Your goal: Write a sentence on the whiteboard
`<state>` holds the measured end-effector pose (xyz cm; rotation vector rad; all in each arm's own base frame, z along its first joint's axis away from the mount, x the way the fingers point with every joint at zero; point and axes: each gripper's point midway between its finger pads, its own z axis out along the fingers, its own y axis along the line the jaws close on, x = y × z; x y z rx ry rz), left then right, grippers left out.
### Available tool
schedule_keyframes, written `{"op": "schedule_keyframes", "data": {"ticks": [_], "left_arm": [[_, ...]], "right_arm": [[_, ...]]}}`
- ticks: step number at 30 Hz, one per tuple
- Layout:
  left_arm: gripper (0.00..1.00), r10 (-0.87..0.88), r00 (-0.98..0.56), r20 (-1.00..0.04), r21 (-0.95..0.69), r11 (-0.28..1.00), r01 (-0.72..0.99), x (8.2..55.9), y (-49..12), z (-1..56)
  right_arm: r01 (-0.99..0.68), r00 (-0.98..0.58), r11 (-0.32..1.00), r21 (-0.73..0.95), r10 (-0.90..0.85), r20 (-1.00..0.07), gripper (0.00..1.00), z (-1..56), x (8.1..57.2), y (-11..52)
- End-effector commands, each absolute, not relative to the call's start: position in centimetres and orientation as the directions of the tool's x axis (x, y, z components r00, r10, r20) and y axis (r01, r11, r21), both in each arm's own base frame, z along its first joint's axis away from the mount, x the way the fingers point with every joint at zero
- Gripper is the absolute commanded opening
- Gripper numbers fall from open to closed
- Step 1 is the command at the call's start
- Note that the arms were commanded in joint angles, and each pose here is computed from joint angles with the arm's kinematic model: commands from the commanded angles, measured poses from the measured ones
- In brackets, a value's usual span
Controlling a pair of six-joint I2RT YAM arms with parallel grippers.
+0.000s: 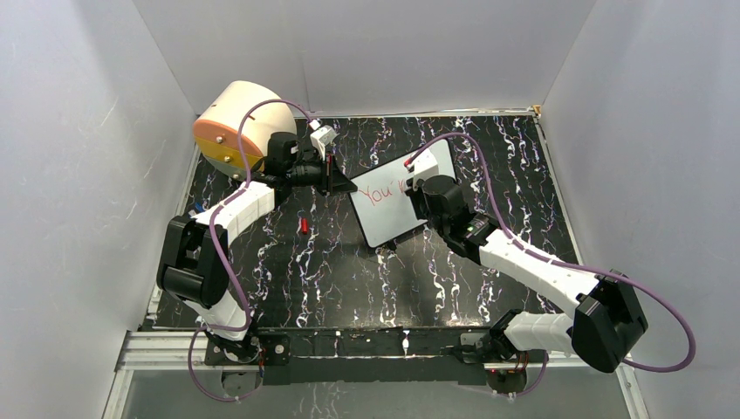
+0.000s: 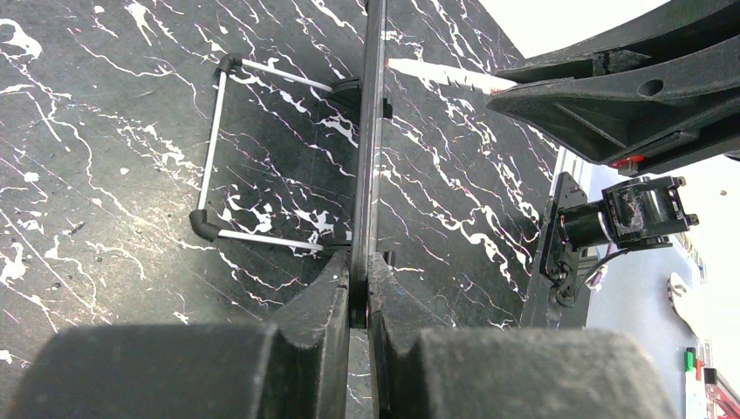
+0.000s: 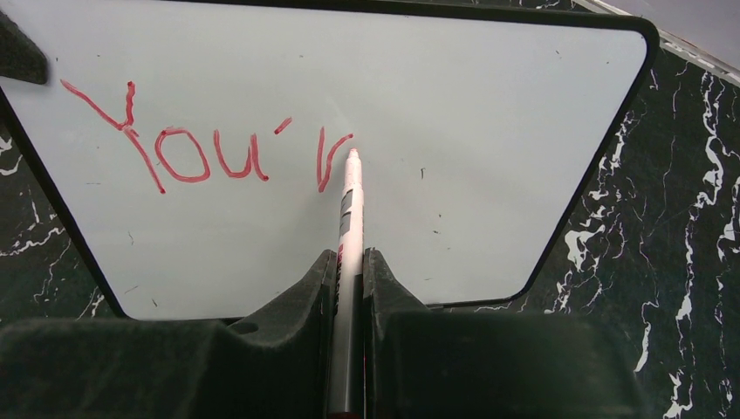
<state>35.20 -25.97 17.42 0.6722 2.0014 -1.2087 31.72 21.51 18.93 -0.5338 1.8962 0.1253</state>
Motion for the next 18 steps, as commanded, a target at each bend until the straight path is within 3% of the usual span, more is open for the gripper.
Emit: {"op": "schedule_keyframes", "data": {"ticks": [1, 18], "left_arm": [[0.00, 0.095, -0.608, -0.788, -0.504, 0.468, 0.726, 35.6, -25.6, 17.3], [0.00, 0.102, -0.603, -0.791, -0.506, 0.446, 0.738, 35.2, -25.8, 17.5]], "right_arm": [[-0.427, -0.279, 0.894, -0.138, -0.276, -0.920, 0.00, 19.4, 31.8, 21.8], [-0.381, -0.286, 0.911, -0.154, -0.275, -0.918, 0.00, 18.7, 33.1, 20.5]]}}
